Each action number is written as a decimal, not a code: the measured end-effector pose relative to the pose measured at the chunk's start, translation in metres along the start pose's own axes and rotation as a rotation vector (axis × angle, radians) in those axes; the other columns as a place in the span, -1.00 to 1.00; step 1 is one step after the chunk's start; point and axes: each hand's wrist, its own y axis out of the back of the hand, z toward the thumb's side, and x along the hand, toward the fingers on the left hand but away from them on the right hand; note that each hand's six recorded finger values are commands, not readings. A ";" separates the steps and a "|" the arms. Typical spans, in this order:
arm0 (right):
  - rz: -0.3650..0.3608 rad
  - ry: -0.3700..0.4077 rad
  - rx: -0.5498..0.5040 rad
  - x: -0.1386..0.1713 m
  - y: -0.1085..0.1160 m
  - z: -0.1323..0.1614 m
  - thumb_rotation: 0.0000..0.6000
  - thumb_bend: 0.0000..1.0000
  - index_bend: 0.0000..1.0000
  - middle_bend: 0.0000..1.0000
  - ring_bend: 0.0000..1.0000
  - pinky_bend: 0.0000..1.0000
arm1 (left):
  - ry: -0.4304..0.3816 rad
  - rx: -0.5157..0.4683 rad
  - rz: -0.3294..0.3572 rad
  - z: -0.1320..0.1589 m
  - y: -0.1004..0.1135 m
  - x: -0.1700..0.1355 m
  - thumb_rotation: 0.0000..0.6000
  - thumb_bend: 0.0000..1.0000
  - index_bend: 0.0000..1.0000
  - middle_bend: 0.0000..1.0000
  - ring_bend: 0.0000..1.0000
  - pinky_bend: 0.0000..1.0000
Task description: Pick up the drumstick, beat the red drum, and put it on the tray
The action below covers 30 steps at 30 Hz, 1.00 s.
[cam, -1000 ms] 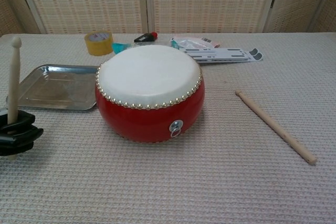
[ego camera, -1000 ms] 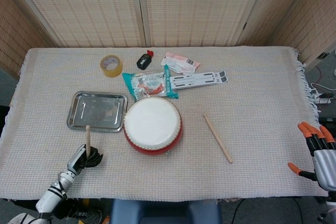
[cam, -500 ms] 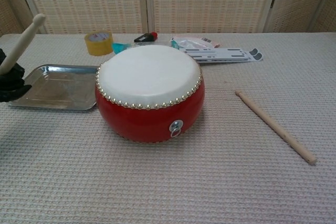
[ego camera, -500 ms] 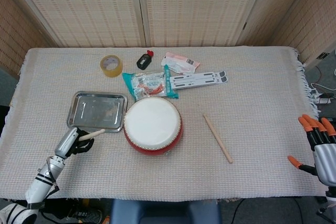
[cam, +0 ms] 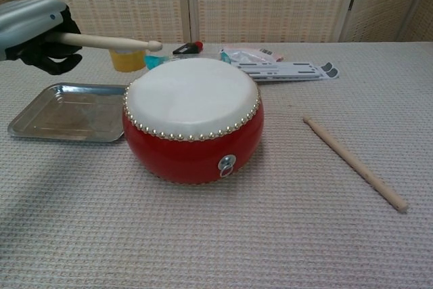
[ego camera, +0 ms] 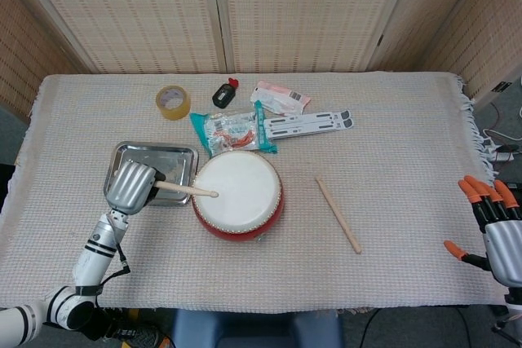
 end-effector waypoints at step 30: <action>0.013 -0.022 -0.016 0.000 -0.006 -0.011 1.00 -1.00 -0.87 -0.90 -1.00 -1.00 | 0.095 -0.129 -0.079 0.032 -0.016 0.038 1.00 0.64 1.00 1.00 1.00 1.00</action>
